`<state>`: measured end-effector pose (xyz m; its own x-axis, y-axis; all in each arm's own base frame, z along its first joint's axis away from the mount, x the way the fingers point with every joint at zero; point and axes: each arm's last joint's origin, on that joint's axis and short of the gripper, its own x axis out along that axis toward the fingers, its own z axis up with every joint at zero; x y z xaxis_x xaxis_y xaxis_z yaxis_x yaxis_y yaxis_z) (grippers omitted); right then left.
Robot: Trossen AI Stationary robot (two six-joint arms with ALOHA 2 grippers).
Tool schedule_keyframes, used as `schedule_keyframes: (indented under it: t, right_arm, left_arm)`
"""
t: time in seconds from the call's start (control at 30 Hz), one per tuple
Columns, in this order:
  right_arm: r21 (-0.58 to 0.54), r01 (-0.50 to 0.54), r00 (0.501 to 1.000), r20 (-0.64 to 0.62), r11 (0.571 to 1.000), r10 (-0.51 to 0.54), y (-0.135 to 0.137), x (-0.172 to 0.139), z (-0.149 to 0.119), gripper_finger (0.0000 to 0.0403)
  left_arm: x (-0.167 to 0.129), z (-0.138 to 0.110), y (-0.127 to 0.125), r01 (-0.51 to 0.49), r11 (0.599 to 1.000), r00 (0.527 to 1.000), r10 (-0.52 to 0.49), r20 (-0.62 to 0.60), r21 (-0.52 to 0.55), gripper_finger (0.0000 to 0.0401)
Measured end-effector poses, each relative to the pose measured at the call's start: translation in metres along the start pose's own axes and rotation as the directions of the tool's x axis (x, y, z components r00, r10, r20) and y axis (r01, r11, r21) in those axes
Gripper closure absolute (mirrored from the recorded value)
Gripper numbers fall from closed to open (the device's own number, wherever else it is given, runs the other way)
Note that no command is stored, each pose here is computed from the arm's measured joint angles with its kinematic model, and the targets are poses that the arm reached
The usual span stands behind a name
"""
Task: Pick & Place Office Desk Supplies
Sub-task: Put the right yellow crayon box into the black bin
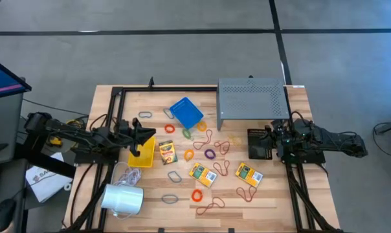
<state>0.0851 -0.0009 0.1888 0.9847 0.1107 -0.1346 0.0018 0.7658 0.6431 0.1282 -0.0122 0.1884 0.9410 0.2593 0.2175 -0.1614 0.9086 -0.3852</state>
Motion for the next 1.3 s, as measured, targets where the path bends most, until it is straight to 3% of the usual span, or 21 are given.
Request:
schedule_keyframes:
  t: [0.23,0.47,0.63,0.73,0.8,0.9,1.3]
  right_arm:
    - [-0.002,-0.005,1.0,0.009,1.0,0.005,0.0,0.0,0.001,0.039]
    - [-0.084,-0.001,1.0,0.011,0.996,0.002,0.0,0.0,0.001,0.039]
    - [-0.089,-0.048,0.985,0.159,0.995,0.062,0.009,-0.001,0.013,0.039]
    - [-0.191,-0.092,0.959,0.249,0.977,0.139,0.016,-0.004,0.022,0.039]
    - [-0.272,-0.042,0.943,0.308,0.961,0.129,0.018,-0.005,0.025,0.039]
    - [-0.225,0.004,0.911,0.403,0.974,0.089,0.019,-0.007,0.031,0.039]
    - [-0.125,-0.273,0.863,0.407,0.954,0.3,0.037,-0.003,0.043,0.039]
  left_arm:
    - [0.0,0.008,-0.002,0.015,1.0,0.997,-0.013,0.078,-0.019,0.0358]
    - [0.0,0.008,0.001,-0.091,0.993,0.99,0.098,0.103,-0.07,0.0358]
    - [0.0,0.008,0.001,-0.091,0.99,0.989,0.102,0.103,-0.104,0.0358]
    - [0.0,0.008,0.001,-0.086,0.986,0.989,0.102,0.104,-0.142,0.0358]
    - [0.0,0.008,0.001,-0.086,0.986,0.989,0.102,0.103,-0.145,0.0358]
    - [0.0,0.008,0.001,-0.086,0.985,0.989,0.102,0.104,-0.148,0.0358]
    - [0.003,0.017,-0.003,-0.067,0.983,0.986,0.092,0.141,-0.17,0.0358]
